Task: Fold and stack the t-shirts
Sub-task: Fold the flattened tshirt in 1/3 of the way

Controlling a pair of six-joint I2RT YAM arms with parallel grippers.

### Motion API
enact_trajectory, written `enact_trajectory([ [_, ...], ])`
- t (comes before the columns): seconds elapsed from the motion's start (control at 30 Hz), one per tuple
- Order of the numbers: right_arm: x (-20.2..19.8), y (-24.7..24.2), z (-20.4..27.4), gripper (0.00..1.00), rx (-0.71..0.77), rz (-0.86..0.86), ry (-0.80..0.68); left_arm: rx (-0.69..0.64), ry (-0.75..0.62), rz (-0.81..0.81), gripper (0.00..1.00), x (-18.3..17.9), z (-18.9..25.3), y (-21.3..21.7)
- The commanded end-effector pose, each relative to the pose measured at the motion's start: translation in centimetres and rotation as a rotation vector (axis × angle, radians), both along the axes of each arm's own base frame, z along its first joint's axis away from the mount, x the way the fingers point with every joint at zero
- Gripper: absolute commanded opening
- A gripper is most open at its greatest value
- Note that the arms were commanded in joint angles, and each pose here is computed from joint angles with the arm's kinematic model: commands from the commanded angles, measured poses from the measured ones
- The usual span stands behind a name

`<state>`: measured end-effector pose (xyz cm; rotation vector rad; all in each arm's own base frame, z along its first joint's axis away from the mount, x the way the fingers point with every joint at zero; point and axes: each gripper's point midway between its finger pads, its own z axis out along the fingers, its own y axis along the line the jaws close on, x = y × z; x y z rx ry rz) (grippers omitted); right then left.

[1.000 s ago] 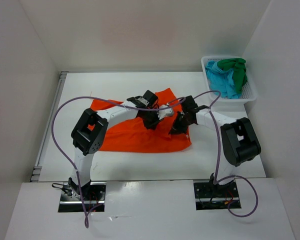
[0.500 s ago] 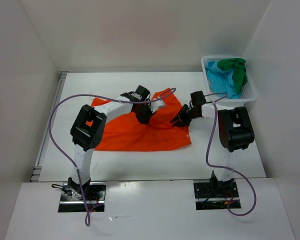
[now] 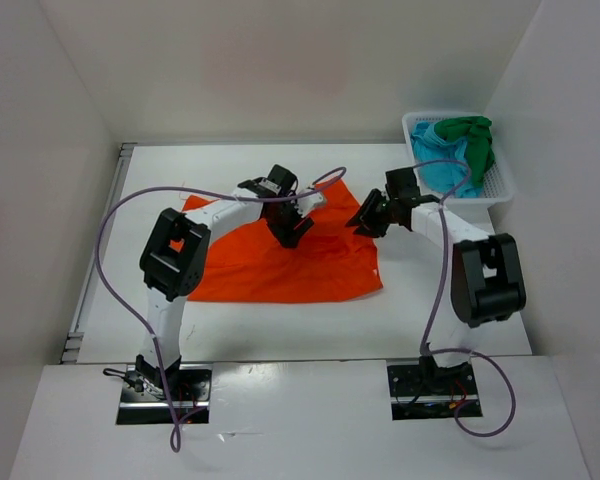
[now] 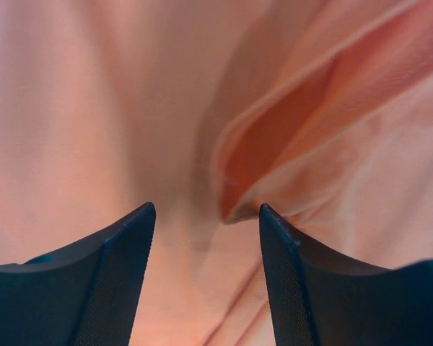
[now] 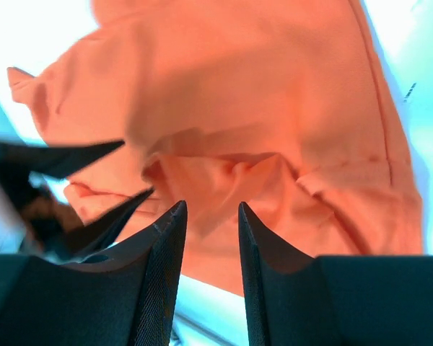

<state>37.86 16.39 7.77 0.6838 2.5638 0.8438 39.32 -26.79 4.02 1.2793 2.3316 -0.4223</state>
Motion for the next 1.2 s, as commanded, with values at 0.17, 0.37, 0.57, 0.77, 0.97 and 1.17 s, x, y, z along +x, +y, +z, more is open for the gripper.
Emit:
enact_trajectory([
  [0.17,-2.5,-1.2,3.2,0.40,-0.164,0.021,-0.095,0.000,-0.078,0.093,0.71,2.9,3.4,1.1],
  [0.37,-7.2,-4.0,0.7,0.51,-0.256,-0.086,0.070,-0.056,-0.077,0.197,0.81,3.9,7.1,4.2],
  [0.57,-12.6,-4.3,-1.4,0.61,-0.210,-0.163,0.170,0.010,-0.022,0.358,0.89,2.1,6.8,12.5],
  [0.77,-15.8,-4.0,-3.3,0.59,-0.208,-0.206,0.261,0.102,0.095,0.610,0.93,-3.3,4.3,24.9],
  [0.97,-17.9,-5.5,-5.2,0.36,-0.248,-0.274,0.309,0.200,0.215,0.739,0.96,-9.8,0.1,30.9],
  [1.17,-16.9,-6.7,-5.6,0.32,-0.280,-0.308,0.342,0.250,0.269,0.795,1.00,-12.4,-1.5,32.7],
])
